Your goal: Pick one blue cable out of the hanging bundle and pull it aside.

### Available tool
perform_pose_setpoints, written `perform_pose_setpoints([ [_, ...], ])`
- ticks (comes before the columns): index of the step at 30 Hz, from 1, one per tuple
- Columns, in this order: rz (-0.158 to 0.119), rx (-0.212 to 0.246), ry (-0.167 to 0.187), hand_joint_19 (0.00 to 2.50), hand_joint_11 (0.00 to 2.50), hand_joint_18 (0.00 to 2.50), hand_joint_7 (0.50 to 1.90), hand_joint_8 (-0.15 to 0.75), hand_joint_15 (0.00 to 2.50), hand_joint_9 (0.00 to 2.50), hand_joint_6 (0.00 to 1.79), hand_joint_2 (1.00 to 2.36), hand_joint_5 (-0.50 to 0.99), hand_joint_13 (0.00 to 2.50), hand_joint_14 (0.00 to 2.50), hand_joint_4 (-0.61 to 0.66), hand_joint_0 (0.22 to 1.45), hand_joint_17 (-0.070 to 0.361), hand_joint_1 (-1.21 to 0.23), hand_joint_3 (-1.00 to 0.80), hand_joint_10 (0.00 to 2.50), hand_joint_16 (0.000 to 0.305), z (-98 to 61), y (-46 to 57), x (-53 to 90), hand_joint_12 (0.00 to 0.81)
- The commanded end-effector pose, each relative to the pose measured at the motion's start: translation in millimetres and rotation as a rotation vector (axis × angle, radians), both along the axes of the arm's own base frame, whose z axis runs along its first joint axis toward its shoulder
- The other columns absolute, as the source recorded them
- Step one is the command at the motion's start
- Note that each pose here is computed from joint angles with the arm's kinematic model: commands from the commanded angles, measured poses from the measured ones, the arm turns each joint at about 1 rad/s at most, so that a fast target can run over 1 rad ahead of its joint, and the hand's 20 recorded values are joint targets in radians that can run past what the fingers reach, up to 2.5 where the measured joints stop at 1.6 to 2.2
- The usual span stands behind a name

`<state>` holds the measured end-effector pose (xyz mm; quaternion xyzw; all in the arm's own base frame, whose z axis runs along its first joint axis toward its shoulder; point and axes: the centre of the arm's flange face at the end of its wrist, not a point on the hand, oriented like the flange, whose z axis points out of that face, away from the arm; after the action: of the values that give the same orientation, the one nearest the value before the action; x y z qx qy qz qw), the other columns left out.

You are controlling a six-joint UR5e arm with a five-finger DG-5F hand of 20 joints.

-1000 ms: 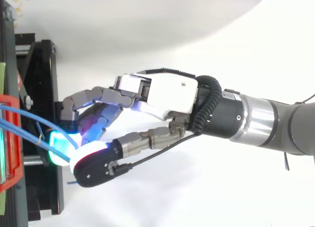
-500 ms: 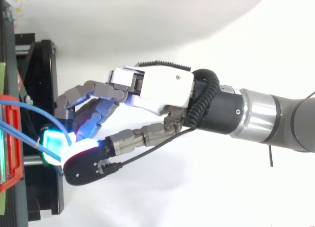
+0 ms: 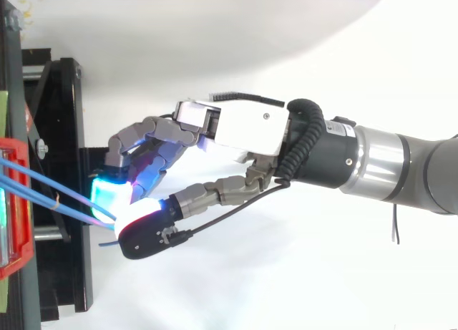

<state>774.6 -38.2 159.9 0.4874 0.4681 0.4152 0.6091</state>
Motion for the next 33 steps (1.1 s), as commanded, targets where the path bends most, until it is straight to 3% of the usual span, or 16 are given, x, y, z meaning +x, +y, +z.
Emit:
perform_pose_setpoints([
  [1, 0.0, -0.005, -0.001, 0.47, 0.39, 0.58, 0.98, 0.383, 0.42, 1.05, 0.74, 1.0, -0.11, 0.86, 0.02, 0.21, 0.56, 0.098, -0.63, -0.45, 0.01, 0.044, -0.4, 0.1, -0.1, 0.382],
  [4, -0.001, -0.007, -0.007, 0.48, 0.38, 0.58, 1.03, 0.383, 0.43, 1.05, 0.7, 1.0, -0.11, 0.87, 0.02, 0.21, 0.55, 0.101, -0.62, -0.46, 0.01, 0.045, 0.4, 0.2, 0.5, 0.388],
  [6, -0.001, -0.005, -0.018, 0.48, 0.39, 0.58, 1.18, 0.381, 0.43, 1.05, 0.58, 1.0, -0.08, 0.86, 0.02, 0.22, 0.54, 0.103, -0.6, -0.47, 0.01, 0.046, 2.0, 0.4, 1.8, 0.387],
  [7, 0.001, -0.008, -0.045, 0.48, 0.37, 0.58, 1.19, 0.38, 0.43, 1.04, 0.57, 1.0, -0.08, 0.86, 0.01, 0.22, 0.53, 0.103, -0.59, -0.47, 0.01, 0.046, 4.6, 1.1, 4.0, 0.388],
  [10, 0.0, -0.009, -0.07, 0.49, 0.37, 0.59, 1.28, 0.383, 0.42, 1.04, 0.51, 1.0, -0.07, 0.86, 0.02, 0.23, 0.53, 0.106, -0.57, -0.47, 0.01, 0.047, 6.4, 1.5, 6.3, 0.392],
  [14, 0.0, -0.001, -0.104, 0.5, 0.37, 0.59, 1.22, 0.384, 0.43, 1.03, 0.5, 1.0, -0.08, 0.86, 0.02, 0.27, 0.53, 0.108, -0.56, -0.47, 0.01, 0.048, 1.5, 2.2, 10.4, 0.394],
  [17, 0.005, 0.026, -0.148, 0.5, 0.36, 0.59, 1.16, 0.384, 0.43, 1.03, 0.5, 1.0, -0.09, 0.86, 0.02, 0.3, 0.53, 0.11, -0.56, -0.47, 0.01, 0.049, 4.7, 5.1, 14.2, 0.391],
  [20, 0.021, 0.075, -0.184, 0.49, 0.29, 0.59, 1.02, 0.38, 0.4, 1.02, 0.5, 1.0, -0.1, 0.83, 0.01, 0.35, 0.53, 0.111, -0.57, -0.47, 0.01, 0.049, 10.4, 12.9, 17.2, 0.387],
  [23, 0.02, 0.069, -0.193, 0.45, 0.17, 0.56, 0.88, 0.369, 0.3, 0.95, 0.5, 1.0, -0.11, 0.72, 0.01, 0.36, 0.52, 0.112, -0.58, -0.46, 0.01, 0.05, 13.2, 13.3, 19.6, 0.378],
  [28, 0.021, 0.062, -0.175, 0.38, 0.05, 0.42, 0.77, 0.347, 0.19, 0.83, 0.5, 1.0, -0.13, 0.55, 0.01, 0.32, 0.5, 0.114, -0.58, -0.46, 0.0, 0.051, -8.6, 12.9, 22.2, 0.383],
  [33, 0.023, 0.109, -0.198, 0.28, 0.0, 0.19, 0.72, 0.327, 0.12, 0.73, 0.5, 1.0, -0.14, 0.38, 0.0, 0.29, 0.49, 0.123, -0.56, -0.46, 0.0, 0.055, -30.0, 9.1, 27.9, 0.39],
])
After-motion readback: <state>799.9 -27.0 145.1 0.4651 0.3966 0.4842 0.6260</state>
